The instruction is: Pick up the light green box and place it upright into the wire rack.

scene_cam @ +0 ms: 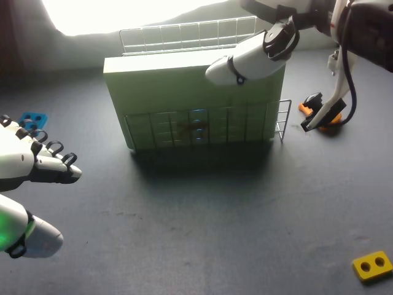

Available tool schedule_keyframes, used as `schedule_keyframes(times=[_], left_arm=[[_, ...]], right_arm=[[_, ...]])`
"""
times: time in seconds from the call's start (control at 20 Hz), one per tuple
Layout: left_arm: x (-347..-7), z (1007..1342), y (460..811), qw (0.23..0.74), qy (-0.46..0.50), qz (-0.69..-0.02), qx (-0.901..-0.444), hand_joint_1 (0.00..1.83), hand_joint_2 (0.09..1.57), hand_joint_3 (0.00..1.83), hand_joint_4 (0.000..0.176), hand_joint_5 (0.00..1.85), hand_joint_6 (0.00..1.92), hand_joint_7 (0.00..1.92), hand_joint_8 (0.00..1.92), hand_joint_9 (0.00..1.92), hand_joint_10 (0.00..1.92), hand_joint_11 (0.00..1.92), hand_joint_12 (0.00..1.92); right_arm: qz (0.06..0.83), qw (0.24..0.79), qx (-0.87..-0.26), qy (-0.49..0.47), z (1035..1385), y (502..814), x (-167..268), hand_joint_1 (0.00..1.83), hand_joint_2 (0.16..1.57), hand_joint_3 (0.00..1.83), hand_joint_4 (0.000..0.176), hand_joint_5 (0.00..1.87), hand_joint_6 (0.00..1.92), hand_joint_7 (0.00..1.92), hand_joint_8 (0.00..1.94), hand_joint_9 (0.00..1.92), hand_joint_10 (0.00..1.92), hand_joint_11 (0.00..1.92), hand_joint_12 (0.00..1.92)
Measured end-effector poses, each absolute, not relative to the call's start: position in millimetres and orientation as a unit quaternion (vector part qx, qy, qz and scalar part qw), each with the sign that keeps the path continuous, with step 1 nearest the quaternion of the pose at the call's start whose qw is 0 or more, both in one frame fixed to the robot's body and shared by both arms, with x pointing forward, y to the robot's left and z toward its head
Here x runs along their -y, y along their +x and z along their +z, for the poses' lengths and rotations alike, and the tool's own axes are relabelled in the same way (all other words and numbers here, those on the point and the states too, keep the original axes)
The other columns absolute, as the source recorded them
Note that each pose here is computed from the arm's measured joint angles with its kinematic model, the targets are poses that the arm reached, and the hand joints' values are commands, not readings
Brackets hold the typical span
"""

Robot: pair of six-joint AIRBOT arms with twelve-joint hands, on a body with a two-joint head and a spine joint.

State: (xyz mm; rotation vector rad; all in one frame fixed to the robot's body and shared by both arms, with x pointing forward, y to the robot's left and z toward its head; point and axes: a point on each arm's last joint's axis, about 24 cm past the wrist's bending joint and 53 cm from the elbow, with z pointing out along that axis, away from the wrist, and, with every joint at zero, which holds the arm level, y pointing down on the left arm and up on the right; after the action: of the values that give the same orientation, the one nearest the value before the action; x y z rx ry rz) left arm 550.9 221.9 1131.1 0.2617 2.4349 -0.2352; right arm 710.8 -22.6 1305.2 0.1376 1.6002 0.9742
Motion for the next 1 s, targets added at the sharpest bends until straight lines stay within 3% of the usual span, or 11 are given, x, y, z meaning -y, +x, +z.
schedule_keyframes(times=[0.1, 0.15, 0.2, 0.35, 0.4, 0.45, 0.5, 0.65, 0.85, 0.9, 1.0], left_arm=[[-227, 1131, 554, 0.334, 0.094, -0.088, -0.934, 0.00, 1.25, 0.00, 0.000, 0.07, 0.01, 0.08, 0.01, 0.08, 0.00, 0.00, 0.28], [-230, 1131, 556, 0.337, 0.096, -0.082, -0.933, 0.00, 1.24, 0.00, 0.000, 0.09, 0.01, 0.13, 0.01, 0.12, 0.02, 0.00, 0.37], [-231, 1132, 557, 0.339, 0.096, -0.080, -0.933, 0.00, 1.24, 0.00, 0.000, 0.10, 0.01, 0.14, 0.01, 0.14, 0.01, 0.00, 0.40], [-229, 1131, 555, 0.334, 0.093, -0.087, -0.934, 0.00, 1.24, 0.00, 0.000, 0.10, 0.01, 0.15, 0.01, 0.14, 0.01, 0.00, 0.41], [-230, 1131, 556, 0.334, 0.093, -0.088, -0.934, 0.04, 1.24, 0.00, 0.000, 0.21, 0.01, 0.32, 0.01, 0.34, 0.02, 0.00, 0.90], [-234, 1131, 559, 0.336, 0.087, -0.087, -0.934, 0.05, 1.24, 0.00, 0.000, 0.23, 0.00, 0.37, 0.01, 0.39, 0.02, 0.00, 1.04], [-238, 1132, 561, 0.338, 0.085, -0.083, -0.934, 0.10, 1.27, 0.00, 0.000, 0.44, 0.04, 0.59, 0.04, 0.56, 0.07, 0.05, 1.27], [-244, 1132, 564, 0.340, 0.082, -0.074, -0.934, 0.20, 1.27, 0.00, 0.000, 0.67, 0.04, 0.83, 0.04, 0.73, 0.14, 0.13, 1.47], [-240, 1131, 562, 0.337, 0.082, -0.082, -0.935, 0.21, 1.27, 0.00, 0.000, 0.70, 0.02, 0.86, 0.03, 0.73, 0.17, 0.13, 1.49], [-241, 1131, 563, 0.338, 0.082, -0.080, -0.934, 0.22, 1.30, 0.01, 0.000, 0.89, 0.38, 0.93, 0.57, 0.75, 0.90, 0.33, 1.70], [-244, 1132, 565, 0.339, 0.077, -0.080, -0.934, 0.17, 1.33, 0.00, 0.000, 0.78, 1.03, 0.85, 1.22, 0.70, 1.45, 0.40, 1.78]], right_arm=[[0.411, 0.616, -0.671, 0.019, 1321, 696, 20, 0.76, 0.91, 0.00, 0.000, 0.00, 0.00, 0.09, 0.00, 0.08, 0.01, 0.00, 0.48], [0.407, 0.629, -0.662, 0.002, 1328, 689, 20, 0.43, 1.03, 0.03, 0.000, 0.11, 0.03, 0.18, 0.02, 0.16, 0.04, 0.00, 0.60], [0.402, 0.639, -0.656, -0.010, 1333, 683, 21, 0.35, 1.06, 0.02, 0.000, 0.14, 0.03, 0.20, 0.01, 0.19, 0.04, 0.00, 0.65], [0.397, 0.648, -0.650, -0.018, 1338, 674, 27, 0.33, 1.07, 0.02, 0.000, 0.15, 0.03, 0.21, 0.01, 0.19, 0.04, 0.00, 0.66], [0.394, 0.651, -0.648, -0.016, 1340, 673, 30, 0.17, 1.12, 0.03, 0.000, 0.35, 0.10, 0.42, 0.06, 0.38, 0.11, 0.00, 0.94], [0.392, 0.656, -0.645, -0.013, 1343, 672, 34, 0.13, 1.14, 0.01, 0.000, 0.41, 0.08, 0.48, 0.03, 0.43, 0.10, 0.00, 1.04], [0.390, 0.659, -0.643, -0.010, 1345, 672, 38, 0.09, 1.16, 0.00, 0.000, 0.62, 0.14, 0.77, 0.11, 0.63, 0.38, 0.09, 1.33], [0.391, 0.658, -0.644, -0.010, 1345, 660, 47, 0.12, 1.18, 0.00, 0.000, 0.82, 0.21, 0.98, 0.18, 0.68, 0.85, 0.22, 1.52], [0.401, 0.644, -0.652, -0.002, 1340, 650, 64, 0.13, 1.18, 0.00, 0.000, 0.84, 0.21, 1.00, 0.19, 0.67, 0.92, 0.23, 1.55], [0.396, 0.647, -0.652, 0.000, 1340, 651, 69, 0.12, 1.22, 0.01, 0.000, 0.92, 1.04, 1.08, 0.90, 0.81, 1.40, 0.46, 1.85], [0.387, 0.652, -0.653, -0.001, 1338, 650, 76, 0.08, 1.25, 0.01, 0.000, 0.93, 1.57, 1.06, 1.46, 0.88, 1.78, 0.63, 1.92]])
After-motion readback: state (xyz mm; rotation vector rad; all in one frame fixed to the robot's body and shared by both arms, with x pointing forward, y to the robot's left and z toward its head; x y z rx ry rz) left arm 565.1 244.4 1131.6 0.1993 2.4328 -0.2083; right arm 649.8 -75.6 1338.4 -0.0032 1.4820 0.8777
